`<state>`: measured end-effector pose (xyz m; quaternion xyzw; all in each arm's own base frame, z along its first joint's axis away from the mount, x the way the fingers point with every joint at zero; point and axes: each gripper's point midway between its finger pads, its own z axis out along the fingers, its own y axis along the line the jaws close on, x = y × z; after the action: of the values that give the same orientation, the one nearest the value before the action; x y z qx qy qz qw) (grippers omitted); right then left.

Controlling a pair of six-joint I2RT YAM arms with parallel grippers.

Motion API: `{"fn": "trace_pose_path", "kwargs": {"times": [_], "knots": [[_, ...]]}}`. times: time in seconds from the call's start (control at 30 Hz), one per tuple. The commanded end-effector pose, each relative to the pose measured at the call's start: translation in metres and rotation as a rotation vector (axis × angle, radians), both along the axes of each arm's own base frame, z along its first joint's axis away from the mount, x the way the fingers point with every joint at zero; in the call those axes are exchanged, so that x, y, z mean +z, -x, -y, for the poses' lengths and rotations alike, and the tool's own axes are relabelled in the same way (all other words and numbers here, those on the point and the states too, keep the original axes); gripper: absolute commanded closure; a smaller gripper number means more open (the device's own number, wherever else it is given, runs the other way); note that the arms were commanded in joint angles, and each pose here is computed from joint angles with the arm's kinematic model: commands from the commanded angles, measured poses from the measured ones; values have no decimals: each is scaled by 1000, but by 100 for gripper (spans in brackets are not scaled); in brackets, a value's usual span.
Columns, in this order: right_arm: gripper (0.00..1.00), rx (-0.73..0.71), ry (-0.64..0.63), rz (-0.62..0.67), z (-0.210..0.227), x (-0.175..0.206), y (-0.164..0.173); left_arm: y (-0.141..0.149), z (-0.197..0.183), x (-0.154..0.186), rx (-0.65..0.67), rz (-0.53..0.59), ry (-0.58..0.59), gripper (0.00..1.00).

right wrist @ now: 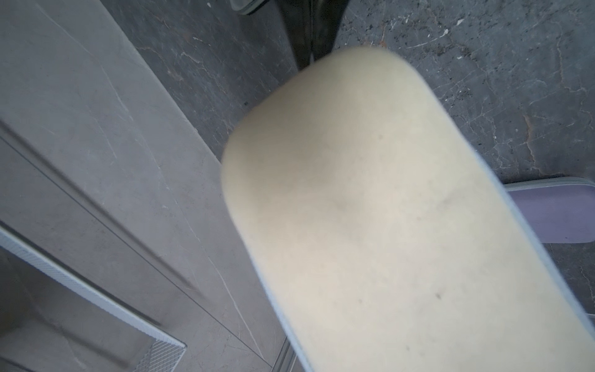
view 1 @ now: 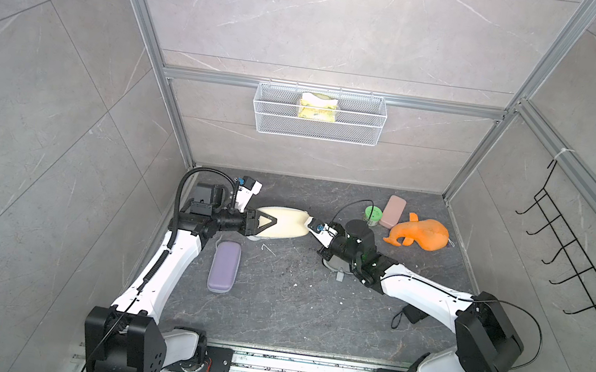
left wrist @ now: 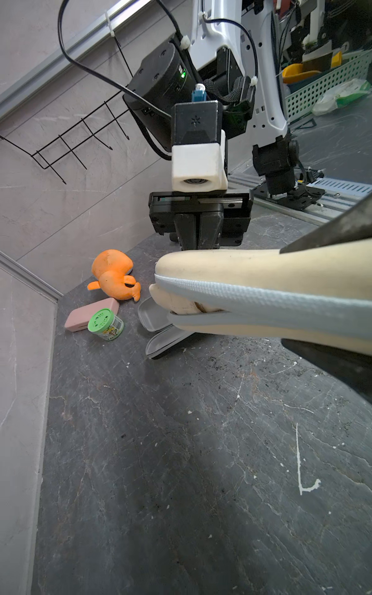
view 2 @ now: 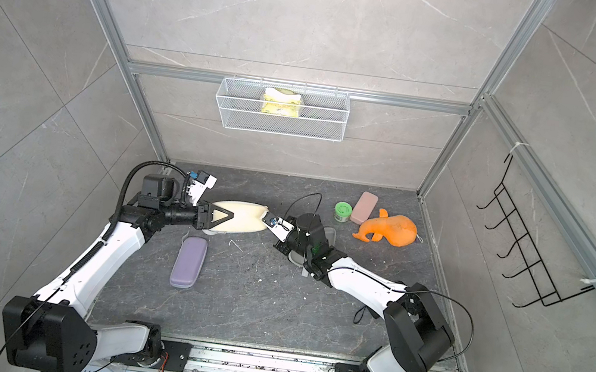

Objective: Put umbrellas into zippered umbrella sleeves
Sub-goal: Zip the zipper on the umbrella sleeve.

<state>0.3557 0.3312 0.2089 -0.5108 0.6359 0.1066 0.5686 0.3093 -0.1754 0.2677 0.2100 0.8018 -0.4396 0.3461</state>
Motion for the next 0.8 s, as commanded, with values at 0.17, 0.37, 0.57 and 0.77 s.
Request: {"fn": "trace_pose_path", "kwargs": {"times": [0.17,0.37,0.57,0.77], "knots": [[100,-97,30,244,11,63,-50,30,29,-19,-144,-156,27,100],[100,-71,30,179,22,44,-35,4,11,-21,-11,-160,-2,100],[100,42,4,29,6,10,14,-20,6,-17,84,-136,41,100],[100,155,40,-54,-21,-14,58,-32,0,-15,143,-100,29,100]]}}
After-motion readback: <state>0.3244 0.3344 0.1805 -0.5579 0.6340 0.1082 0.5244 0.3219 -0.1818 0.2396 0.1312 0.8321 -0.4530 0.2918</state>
